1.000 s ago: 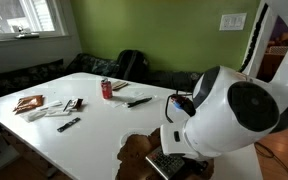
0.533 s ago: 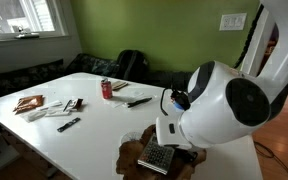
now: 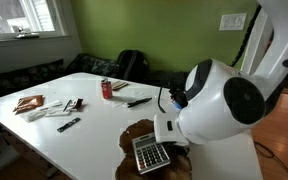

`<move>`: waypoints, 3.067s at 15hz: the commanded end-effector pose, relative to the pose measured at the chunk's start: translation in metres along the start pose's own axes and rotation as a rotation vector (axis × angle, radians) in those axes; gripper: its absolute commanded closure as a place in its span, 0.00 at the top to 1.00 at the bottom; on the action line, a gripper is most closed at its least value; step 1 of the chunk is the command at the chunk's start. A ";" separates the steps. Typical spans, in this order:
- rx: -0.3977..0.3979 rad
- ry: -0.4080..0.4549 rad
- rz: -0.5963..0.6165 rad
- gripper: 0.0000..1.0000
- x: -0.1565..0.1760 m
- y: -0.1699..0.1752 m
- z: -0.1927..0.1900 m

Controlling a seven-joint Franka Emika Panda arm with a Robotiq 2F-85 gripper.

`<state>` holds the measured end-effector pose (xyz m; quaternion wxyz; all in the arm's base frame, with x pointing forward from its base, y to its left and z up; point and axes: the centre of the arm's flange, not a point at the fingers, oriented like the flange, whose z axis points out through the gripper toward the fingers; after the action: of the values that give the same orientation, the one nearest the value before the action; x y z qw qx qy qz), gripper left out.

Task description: Take the calculator off of the wooden plate

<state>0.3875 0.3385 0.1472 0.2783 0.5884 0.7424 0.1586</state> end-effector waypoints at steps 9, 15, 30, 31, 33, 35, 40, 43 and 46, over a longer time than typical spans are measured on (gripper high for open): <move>-0.107 -0.071 0.031 0.00 -0.002 0.044 -0.014; -0.045 -0.212 0.357 0.56 -0.066 0.033 -0.023; 0.084 -0.284 0.894 1.00 -0.137 0.085 -0.006; 0.107 -0.293 0.947 1.00 -0.143 0.087 0.000; 0.160 -0.272 1.050 1.00 -0.148 0.093 0.003; 0.213 -0.248 1.155 1.00 -0.146 0.099 0.002; 0.328 -0.250 1.407 1.00 -0.143 0.103 0.003; 0.390 -0.255 1.547 1.00 -0.141 0.103 0.004; 0.526 -0.195 1.628 1.00 -0.140 0.105 0.009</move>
<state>0.4926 0.2302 0.2357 0.0618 0.9879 0.0999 0.1013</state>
